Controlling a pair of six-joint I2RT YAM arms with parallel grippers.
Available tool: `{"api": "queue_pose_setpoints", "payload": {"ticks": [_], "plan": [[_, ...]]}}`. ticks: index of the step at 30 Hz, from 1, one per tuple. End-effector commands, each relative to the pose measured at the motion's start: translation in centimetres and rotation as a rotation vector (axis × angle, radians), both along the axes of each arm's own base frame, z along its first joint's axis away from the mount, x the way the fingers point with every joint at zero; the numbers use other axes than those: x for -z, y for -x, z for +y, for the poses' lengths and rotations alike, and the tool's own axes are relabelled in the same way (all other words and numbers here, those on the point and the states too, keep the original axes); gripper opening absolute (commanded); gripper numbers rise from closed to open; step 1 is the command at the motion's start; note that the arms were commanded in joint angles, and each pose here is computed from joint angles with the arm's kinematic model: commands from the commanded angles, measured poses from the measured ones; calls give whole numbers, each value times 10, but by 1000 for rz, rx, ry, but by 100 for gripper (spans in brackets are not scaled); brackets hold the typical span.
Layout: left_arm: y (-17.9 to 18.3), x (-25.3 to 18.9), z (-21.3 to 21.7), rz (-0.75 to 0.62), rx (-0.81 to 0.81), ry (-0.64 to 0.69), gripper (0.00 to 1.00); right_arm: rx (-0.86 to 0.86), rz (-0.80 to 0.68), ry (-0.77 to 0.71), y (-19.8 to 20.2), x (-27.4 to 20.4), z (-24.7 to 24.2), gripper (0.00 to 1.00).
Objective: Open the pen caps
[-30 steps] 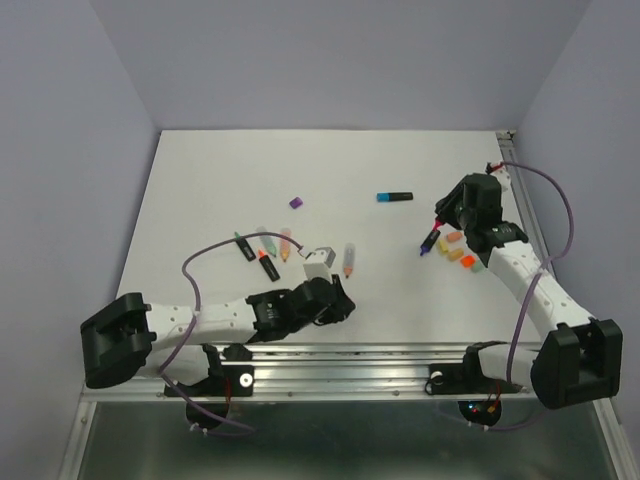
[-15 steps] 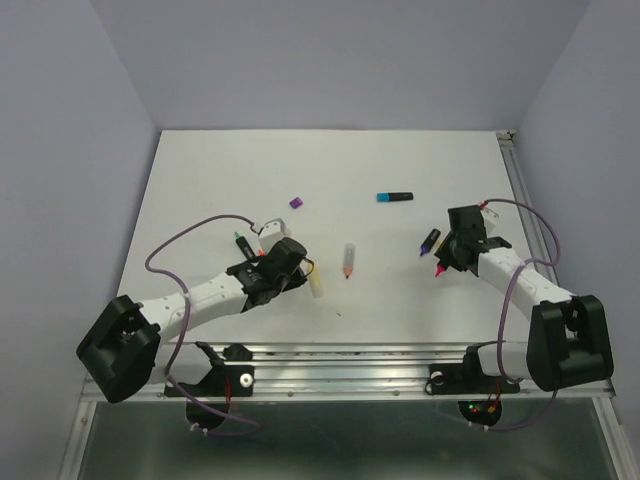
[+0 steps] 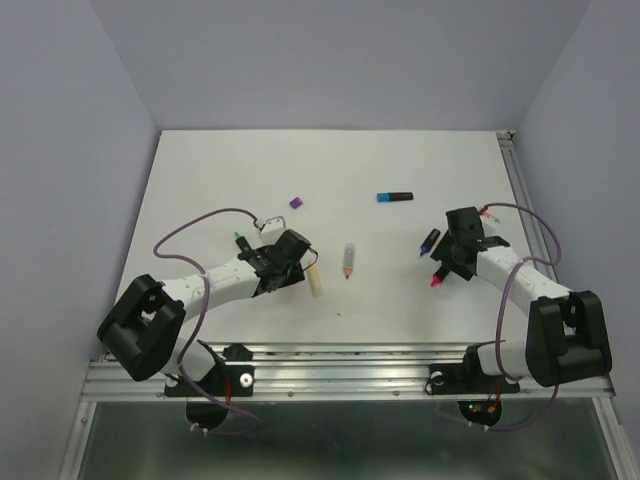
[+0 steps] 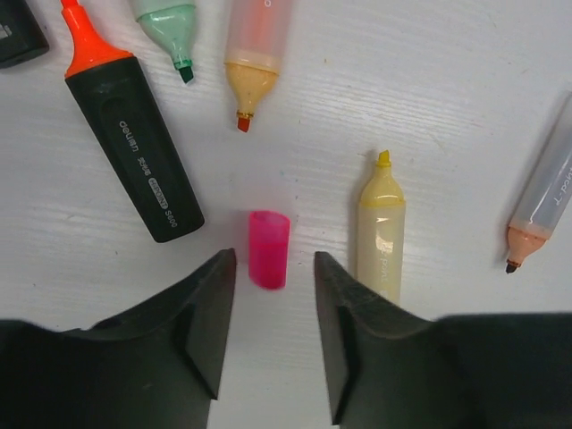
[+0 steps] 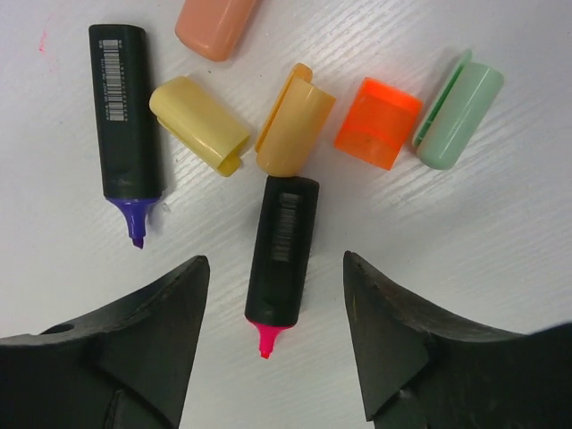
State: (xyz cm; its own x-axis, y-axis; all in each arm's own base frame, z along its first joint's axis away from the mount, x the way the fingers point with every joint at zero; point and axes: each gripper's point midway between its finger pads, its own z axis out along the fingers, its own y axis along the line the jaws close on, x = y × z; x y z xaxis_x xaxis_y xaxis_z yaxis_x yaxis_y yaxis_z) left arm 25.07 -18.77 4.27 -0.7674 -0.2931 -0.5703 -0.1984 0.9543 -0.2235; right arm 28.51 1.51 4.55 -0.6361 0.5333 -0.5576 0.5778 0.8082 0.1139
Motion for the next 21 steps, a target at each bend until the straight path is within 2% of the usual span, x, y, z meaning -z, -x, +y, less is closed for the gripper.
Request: {"api": "queue_pose_setpoints", "payload": {"ticks": [1, 5, 7, 8, 10, 15, 17, 21], "plan": [[-5, -10, 0, -17, 14, -16, 58, 15, -75, 24, -11, -34, -6, 70], [-3, -14, -4, -16, 52, 2, 77, -22, -159, -24, -20, -63, 4, 80], [-4, -23, -6, -39, 61, 24, 82, -53, -221, -66, -29, -78, 13, 93], [-5, -27, -8, -53, 68, 34, 90, -86, -257, -108, -34, -87, 22, 98], [-5, -39, -11, -83, 86, 71, 99, -113, -322, -156, -47, -101, 33, 100], [-4, -66, -18, -171, 137, 148, 99, -138, -352, -315, -88, -122, 67, 100], [-3, -79, -17, -219, 152, 178, 99, -104, -312, -350, -105, -106, 76, 100], [3, -89, -13, -272, 163, 219, 99, 17, -316, -310, -138, -96, 81, 100]]}}
